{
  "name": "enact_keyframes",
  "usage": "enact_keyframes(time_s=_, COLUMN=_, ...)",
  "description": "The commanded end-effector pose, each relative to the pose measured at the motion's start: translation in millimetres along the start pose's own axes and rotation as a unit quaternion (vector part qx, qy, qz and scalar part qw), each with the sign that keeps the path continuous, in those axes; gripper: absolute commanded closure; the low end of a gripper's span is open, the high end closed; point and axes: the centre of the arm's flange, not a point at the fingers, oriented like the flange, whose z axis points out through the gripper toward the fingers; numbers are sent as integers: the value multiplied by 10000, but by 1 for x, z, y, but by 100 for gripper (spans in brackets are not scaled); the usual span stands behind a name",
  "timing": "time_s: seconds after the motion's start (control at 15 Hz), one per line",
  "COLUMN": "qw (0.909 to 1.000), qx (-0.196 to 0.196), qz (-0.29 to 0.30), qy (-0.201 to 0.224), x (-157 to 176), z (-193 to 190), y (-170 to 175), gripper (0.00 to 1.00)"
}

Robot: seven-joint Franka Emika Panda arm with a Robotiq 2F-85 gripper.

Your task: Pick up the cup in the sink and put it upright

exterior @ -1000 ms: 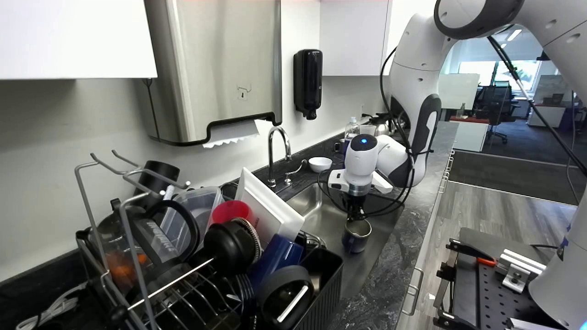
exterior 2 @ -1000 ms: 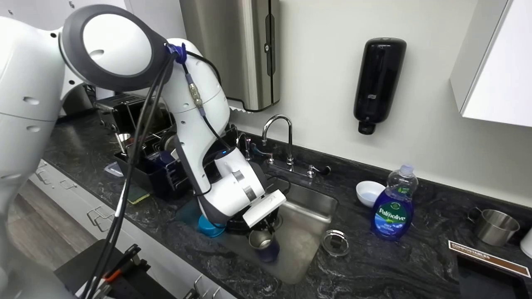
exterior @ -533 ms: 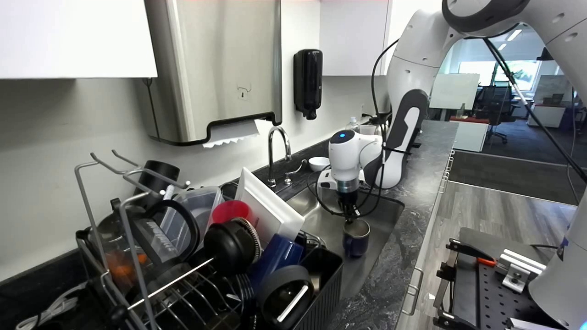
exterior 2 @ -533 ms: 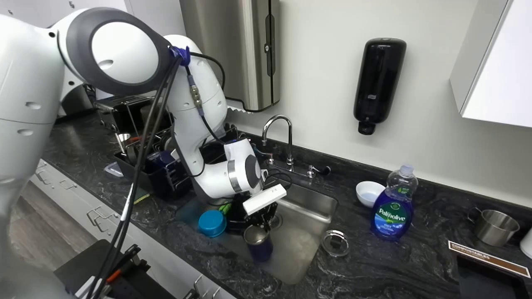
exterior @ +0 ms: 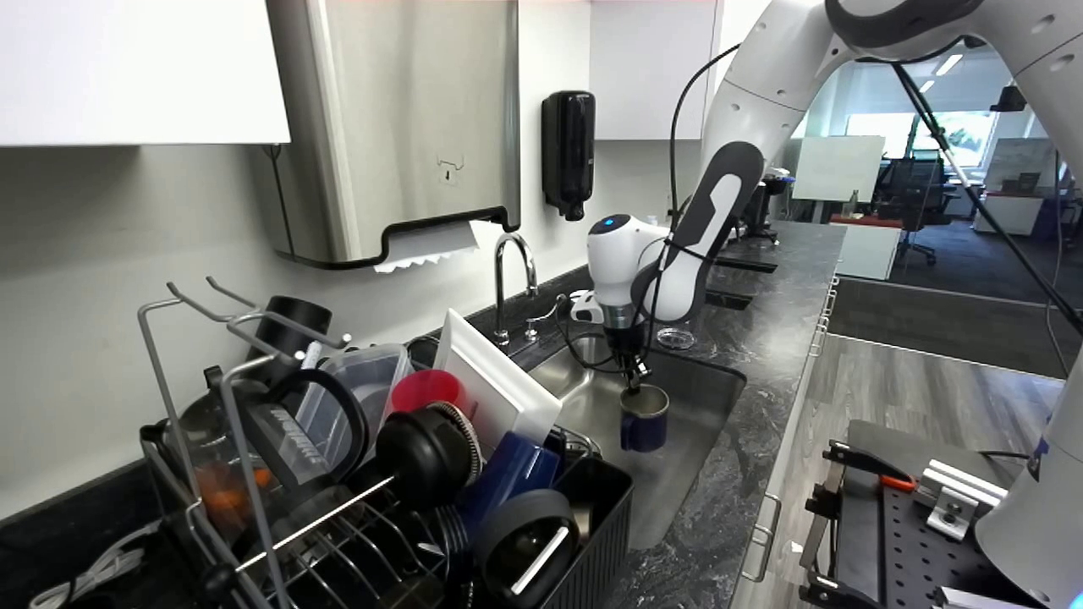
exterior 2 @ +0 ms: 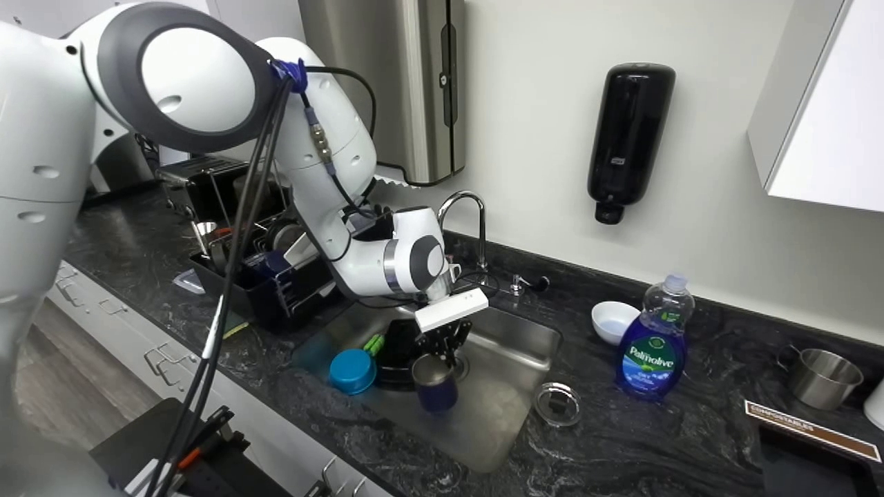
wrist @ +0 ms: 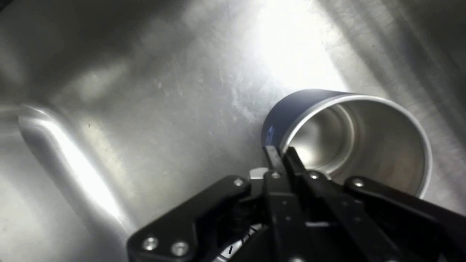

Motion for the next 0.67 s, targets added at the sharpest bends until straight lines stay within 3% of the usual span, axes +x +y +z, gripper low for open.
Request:
enact_keyframes(time_s=0.0, qw=9995, qx=275, qz=146, qy=-19, x=2, z=3, y=9, gripper=99)
enact_keyframes(time_s=0.27, qw=9982, qx=417, qz=435, qy=49, x=-1, z=11, y=10, gripper=99)
enact_keyframes(time_s=0.6, qw=9967, qx=281, qz=716, qy=252, x=-4, z=22, y=11, gripper=99)
